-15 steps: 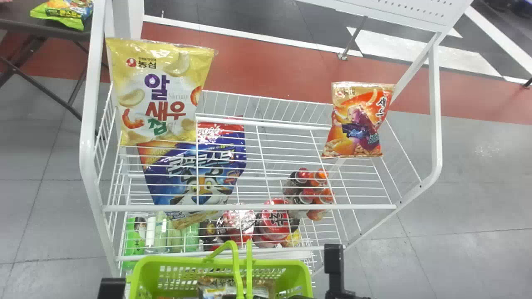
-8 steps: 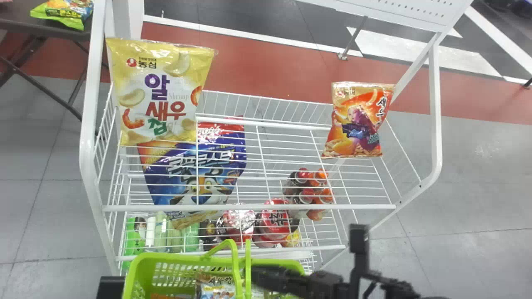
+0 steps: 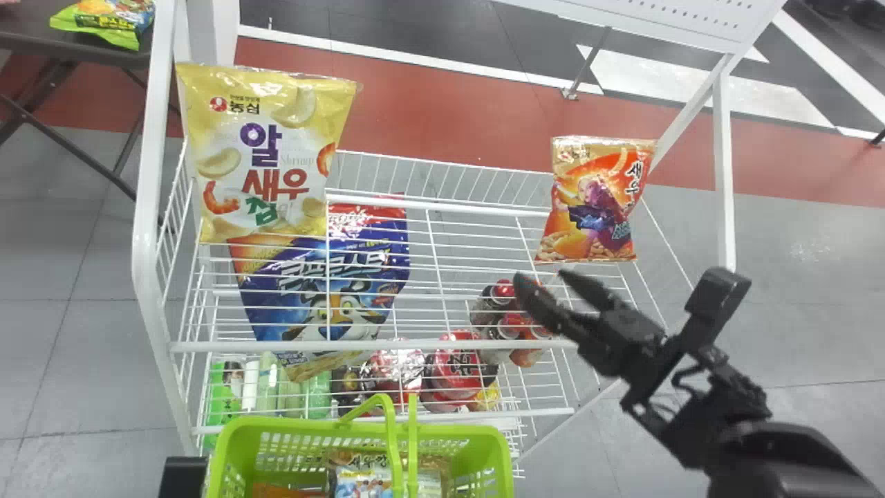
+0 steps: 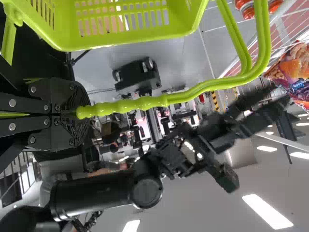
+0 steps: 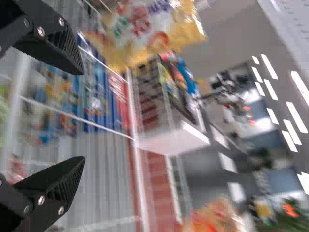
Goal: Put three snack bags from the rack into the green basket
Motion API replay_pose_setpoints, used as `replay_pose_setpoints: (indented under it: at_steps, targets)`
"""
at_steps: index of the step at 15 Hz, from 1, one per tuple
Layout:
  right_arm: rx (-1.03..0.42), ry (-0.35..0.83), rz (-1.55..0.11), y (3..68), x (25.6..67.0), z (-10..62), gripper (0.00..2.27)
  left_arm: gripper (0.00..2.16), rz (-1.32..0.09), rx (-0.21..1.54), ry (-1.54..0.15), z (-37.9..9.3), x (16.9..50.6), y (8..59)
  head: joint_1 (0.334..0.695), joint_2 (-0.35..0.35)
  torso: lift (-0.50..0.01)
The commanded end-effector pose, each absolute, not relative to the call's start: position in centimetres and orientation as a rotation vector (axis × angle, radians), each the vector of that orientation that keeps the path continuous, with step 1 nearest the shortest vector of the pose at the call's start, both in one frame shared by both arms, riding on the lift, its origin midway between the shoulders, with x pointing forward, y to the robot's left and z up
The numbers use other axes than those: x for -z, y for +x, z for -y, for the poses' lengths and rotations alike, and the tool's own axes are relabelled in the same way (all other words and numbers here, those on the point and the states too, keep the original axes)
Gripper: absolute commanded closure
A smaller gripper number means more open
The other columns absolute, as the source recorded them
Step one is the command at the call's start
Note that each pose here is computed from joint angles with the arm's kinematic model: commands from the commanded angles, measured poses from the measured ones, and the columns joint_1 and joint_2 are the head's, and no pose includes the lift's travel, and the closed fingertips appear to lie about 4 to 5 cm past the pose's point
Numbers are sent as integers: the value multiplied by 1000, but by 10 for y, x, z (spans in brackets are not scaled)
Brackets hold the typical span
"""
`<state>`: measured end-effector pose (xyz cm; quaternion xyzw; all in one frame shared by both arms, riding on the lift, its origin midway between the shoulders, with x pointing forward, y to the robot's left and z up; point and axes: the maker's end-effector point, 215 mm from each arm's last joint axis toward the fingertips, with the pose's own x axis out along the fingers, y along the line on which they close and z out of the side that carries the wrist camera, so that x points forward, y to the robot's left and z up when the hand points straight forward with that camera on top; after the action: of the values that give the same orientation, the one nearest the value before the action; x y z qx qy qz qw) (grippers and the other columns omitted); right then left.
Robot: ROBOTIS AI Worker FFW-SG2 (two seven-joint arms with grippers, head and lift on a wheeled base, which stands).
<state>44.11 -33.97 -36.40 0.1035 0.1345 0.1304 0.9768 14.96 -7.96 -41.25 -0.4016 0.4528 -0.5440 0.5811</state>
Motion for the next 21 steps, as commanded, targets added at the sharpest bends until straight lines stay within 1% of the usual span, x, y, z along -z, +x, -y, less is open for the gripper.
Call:
replay_pose_setpoints:
  at_steps: [1,3,6,9,15,16,17,18,19,20,21]
  targets:
    - [-170,136,-185,476,345,379,39,1386,-1059,1272,-943,80,412,149,695,-350,0]
    - [-51,86,-107,489,332,425,39,1386,-1068,1279,-943,82,411,148,695,-350,0]
    - [52,58,-71,492,334,472,53,1386,-1086,1288,-941,83,409,149,695,-350,0]
    - [82,54,-65,505,342,487,63,1386,-1098,1287,-943,83,410,147,695,-350,0]
    - [67,26,-92,543,351,488,66,1386,-1102,1296,-940,87,409,145,695,-350,0]
    - [67,20,-101,547,354,488,171,1386,-1101,1297,-942,87,409,145,695,-350,0]
    - [69,22,-113,551,360,489,410,1386,-1101,1298,-943,87,409,145,695,-350,0]
    - [63,18,-127,554,364,487,599,1386,-1102,1296,-943,87,409,144,695,-350,0]
    - [59,16,-138,555,367,486,697,1386,-1103,1295,-941,87,410,145,695,-350,0]
    - [54,12,-151,556,370,485,940,1386,-1104,1294,-940,86,410,145,695,-350,0]
    - [54,17,-167,557,373,486,1285,1386,-1104,1294,-936,87,411,145,695,-350,0]
